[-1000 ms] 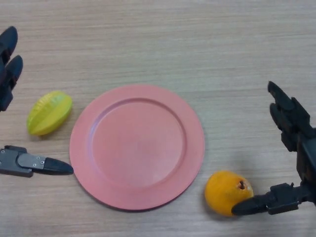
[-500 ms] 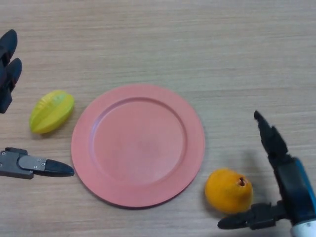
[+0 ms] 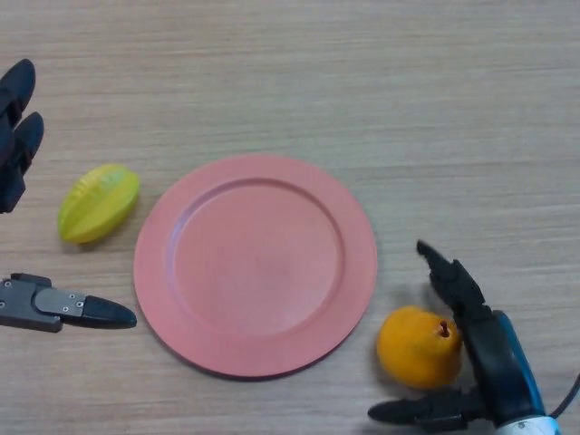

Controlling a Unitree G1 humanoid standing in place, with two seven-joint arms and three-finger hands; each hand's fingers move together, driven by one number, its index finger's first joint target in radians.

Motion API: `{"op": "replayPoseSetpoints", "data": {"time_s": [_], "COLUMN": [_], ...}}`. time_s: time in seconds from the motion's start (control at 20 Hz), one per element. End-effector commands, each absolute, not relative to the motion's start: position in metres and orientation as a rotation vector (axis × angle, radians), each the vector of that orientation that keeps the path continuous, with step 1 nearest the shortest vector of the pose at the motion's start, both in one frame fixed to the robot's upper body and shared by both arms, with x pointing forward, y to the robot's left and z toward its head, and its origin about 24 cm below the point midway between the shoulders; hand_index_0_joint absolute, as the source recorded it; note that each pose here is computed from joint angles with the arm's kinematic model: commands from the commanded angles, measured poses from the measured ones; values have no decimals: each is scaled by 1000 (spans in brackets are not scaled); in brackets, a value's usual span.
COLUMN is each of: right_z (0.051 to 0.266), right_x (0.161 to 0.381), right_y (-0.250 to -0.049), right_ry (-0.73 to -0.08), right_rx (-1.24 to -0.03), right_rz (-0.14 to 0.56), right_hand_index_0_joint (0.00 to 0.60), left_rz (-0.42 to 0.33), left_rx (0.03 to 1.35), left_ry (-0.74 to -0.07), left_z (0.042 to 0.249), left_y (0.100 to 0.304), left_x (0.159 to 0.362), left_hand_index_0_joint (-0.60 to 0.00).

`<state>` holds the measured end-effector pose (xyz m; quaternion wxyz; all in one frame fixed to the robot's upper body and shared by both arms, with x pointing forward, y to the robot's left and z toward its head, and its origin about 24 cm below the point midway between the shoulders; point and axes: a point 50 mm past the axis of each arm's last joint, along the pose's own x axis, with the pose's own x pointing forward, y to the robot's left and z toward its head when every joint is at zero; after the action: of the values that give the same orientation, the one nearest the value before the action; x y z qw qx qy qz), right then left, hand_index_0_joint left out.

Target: Pick up the yellow pear and place it on the plate

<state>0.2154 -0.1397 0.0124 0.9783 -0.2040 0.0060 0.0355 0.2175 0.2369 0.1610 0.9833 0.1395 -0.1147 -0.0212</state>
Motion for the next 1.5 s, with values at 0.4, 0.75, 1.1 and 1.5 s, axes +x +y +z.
{"op": "replayPoseSetpoints", "data": {"time_s": [0.4,0.75,1.1,1.5], "right_z": [61,124,117,79], "right_x": [230,256,286,293], "right_y": [-154,-124,-73,-40], "right_ry": [-121,-221,-303,-271], "right_rx": [-316,-323,-318,-444], "right_rz": [-65,44,228,332], "right_hand_index_0_joint": [600,600,600,600], "left_rz": [10,-7,-15,9], "left_rx": [334,356,254,193], "left_ry": [-404,-437,-481,-477], "left_z": [193,198,203,203], "left_y": [250,245,237,235], "left_x": [213,208,206,204], "left_hand_index_0_joint": [0,0,0,0]}}
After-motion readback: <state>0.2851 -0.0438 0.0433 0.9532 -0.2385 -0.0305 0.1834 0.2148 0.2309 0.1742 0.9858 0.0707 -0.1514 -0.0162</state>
